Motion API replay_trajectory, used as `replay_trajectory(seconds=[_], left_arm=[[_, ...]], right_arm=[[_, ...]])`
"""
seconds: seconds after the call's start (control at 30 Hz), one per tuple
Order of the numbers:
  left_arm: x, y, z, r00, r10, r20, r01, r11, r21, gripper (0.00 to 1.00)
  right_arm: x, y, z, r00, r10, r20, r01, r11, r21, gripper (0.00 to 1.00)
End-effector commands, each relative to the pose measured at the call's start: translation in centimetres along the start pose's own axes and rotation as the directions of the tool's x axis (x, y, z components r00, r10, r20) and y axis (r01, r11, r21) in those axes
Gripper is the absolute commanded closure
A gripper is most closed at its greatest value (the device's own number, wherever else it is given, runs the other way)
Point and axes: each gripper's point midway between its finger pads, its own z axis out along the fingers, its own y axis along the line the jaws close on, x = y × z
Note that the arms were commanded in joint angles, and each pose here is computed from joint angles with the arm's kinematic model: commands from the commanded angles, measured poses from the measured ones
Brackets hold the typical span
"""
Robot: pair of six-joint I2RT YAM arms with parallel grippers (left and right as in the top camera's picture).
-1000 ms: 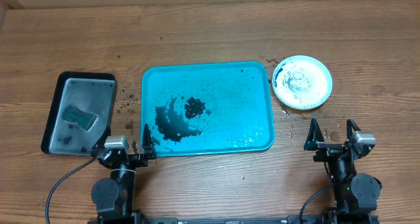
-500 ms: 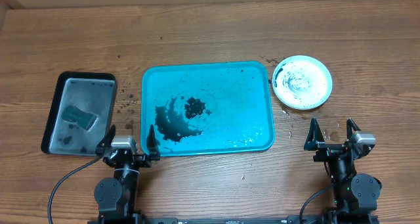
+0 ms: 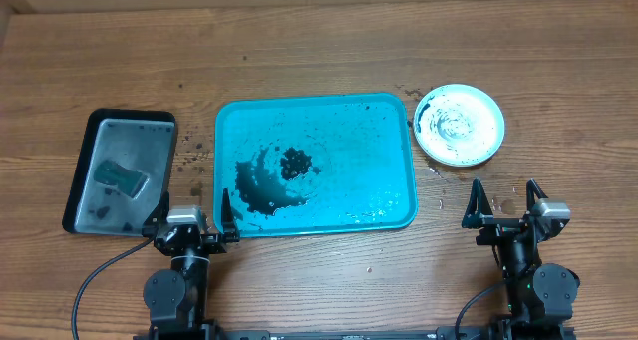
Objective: Clean dirty plates on tray and stack at the side
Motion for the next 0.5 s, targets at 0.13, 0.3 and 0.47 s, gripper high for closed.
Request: replay_trajectory(seconds=[0.13, 0.3, 0.47], left_arm=[[0.0, 0.19, -0.05, 1.0, 0.018, 0.005, -0.018, 1.0, -0.013, 0.0], [-0.04, 0.19, -0.05, 1.0, 0.02, 0.007, -0.02, 1.0, -0.013, 0.0], [-0.03, 0.19, -0.04, 1.0, 0.02, 0.006, -0.02, 1.0, -0.013, 0.0]], right_arm=[[0.06, -0.31, 0.0, 1.0, -0.004, 0.009, 0.004, 1.0, 0.014, 0.0], [0.06, -0.31, 0.0, 1.0, -0.004, 0.009, 0.004, 1.0, 0.014, 0.0], [0.06, -0.31, 0.0, 1.0, -0.004, 0.009, 0.004, 1.0, 0.014, 0.0]])
